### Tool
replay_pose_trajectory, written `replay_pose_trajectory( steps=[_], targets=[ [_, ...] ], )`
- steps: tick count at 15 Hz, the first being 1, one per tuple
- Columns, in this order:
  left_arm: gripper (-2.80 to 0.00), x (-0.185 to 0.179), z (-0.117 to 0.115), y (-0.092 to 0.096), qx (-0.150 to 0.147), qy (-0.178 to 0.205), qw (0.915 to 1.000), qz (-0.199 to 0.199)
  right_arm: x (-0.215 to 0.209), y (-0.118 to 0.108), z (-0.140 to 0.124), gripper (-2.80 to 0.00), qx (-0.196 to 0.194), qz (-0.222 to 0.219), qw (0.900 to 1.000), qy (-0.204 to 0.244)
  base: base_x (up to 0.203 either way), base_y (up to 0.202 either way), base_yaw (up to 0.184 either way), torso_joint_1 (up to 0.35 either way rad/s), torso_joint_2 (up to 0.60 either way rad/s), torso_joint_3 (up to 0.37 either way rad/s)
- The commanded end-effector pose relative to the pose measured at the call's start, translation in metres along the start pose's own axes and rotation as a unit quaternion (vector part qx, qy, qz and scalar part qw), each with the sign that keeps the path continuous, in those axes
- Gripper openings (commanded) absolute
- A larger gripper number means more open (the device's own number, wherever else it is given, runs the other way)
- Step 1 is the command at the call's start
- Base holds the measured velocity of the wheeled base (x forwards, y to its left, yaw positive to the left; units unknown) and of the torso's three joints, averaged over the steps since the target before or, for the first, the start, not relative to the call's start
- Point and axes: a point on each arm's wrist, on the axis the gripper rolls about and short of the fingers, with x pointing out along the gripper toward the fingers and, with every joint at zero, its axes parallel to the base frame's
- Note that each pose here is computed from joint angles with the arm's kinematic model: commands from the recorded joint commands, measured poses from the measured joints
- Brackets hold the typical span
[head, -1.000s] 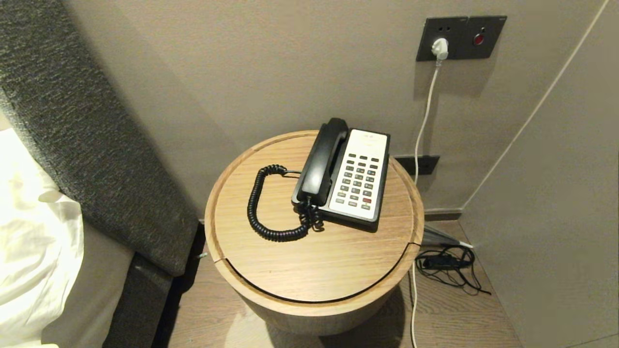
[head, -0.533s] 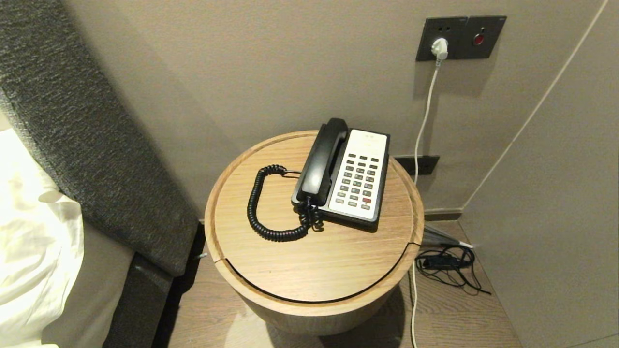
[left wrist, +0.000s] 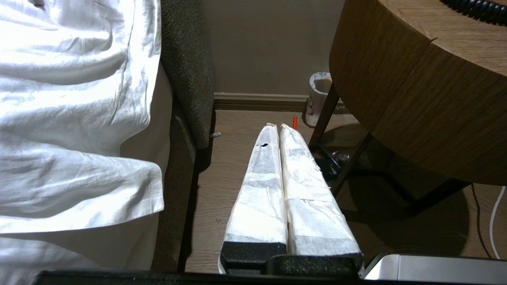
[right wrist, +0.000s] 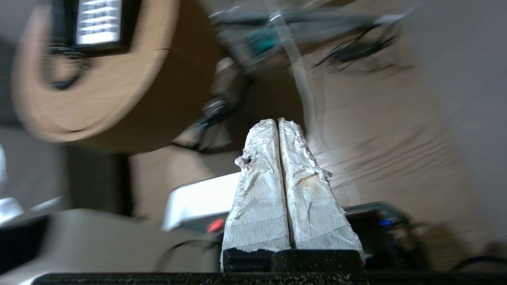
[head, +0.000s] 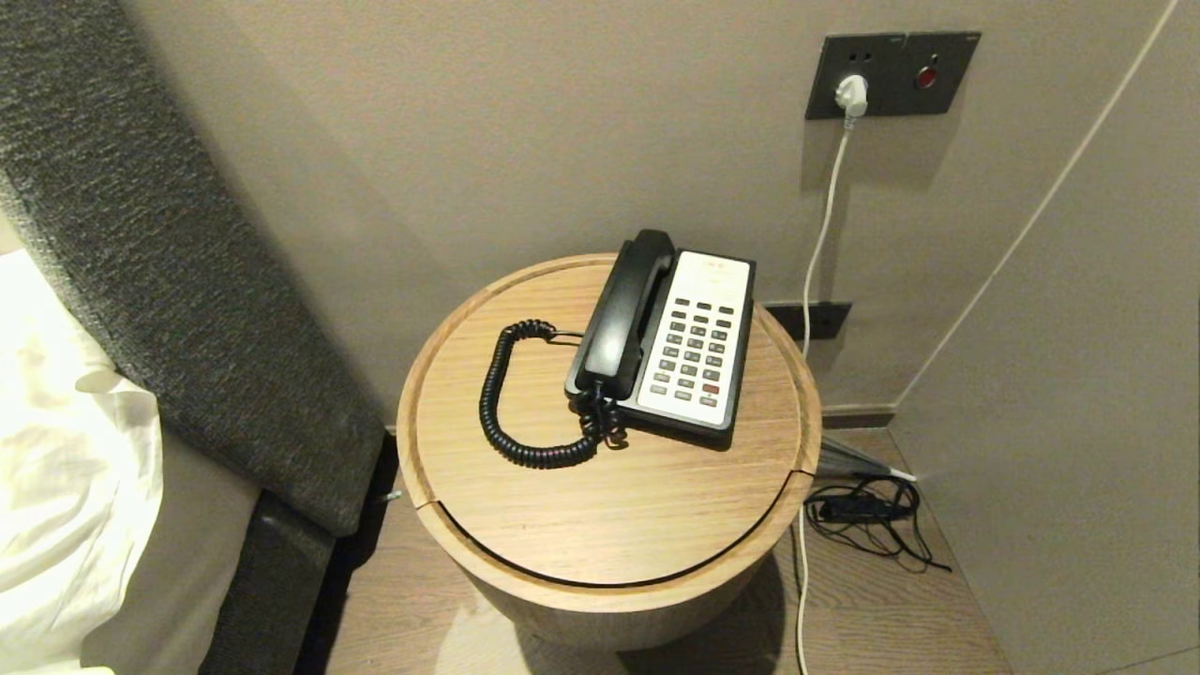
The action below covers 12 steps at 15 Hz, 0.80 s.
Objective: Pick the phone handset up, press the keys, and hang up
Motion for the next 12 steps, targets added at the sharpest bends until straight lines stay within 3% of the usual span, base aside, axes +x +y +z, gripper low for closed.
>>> replay_pose_trajectory(
  steps=[1,3,6,8,11,12],
  targets=[
    [-2.80,0.000,0.000,0.000,0.000,0.000,1.0000,0.000,0.001,-0.010,-0.030,-2.80,-0.016,-0.010,0.999,-0.044,0.000,0.000,0.000,0.000,0.00,0.000],
    [-2.80,0.000,0.000,0.000,0.000,0.000,1.0000,-0.002,0.023,-0.018,-0.039,-2.80,-0.042,-0.050,0.996,-0.065,0.000,0.000,0.000,0.000,0.00,0.000],
    [-2.80,0.000,0.000,0.000,-0.001,-0.001,1.0000,-0.003,0.068,-0.031,-0.058,-2.80,-0.080,-0.066,0.990,-0.095,0.000,0.000,0.000,0.000,0.00,0.000],
    [-2.80,0.001,0.000,0.000,-0.001,-0.002,1.0000,-0.003,0.097,-0.042,-0.078,-2.80,-0.099,-0.068,0.988,-0.096,0.000,0.000,0.000,0.000,0.00,0.000],
    [-2.80,0.001,0.000,0.000,-0.001,-0.002,1.0000,-0.003,0.122,-0.050,-0.095,-2.80,-0.189,-0.032,0.971,-0.141,0.000,0.000,0.000,0.000,0.00,0.000],
    [-2.80,0.001,0.000,0.000,0.000,-0.002,1.0000,-0.002,0.123,-0.051,-0.098,-2.80,-0.203,-0.027,0.970,-0.134,0.000,0.000,0.000,0.000,0.00,0.000]
  ],
)
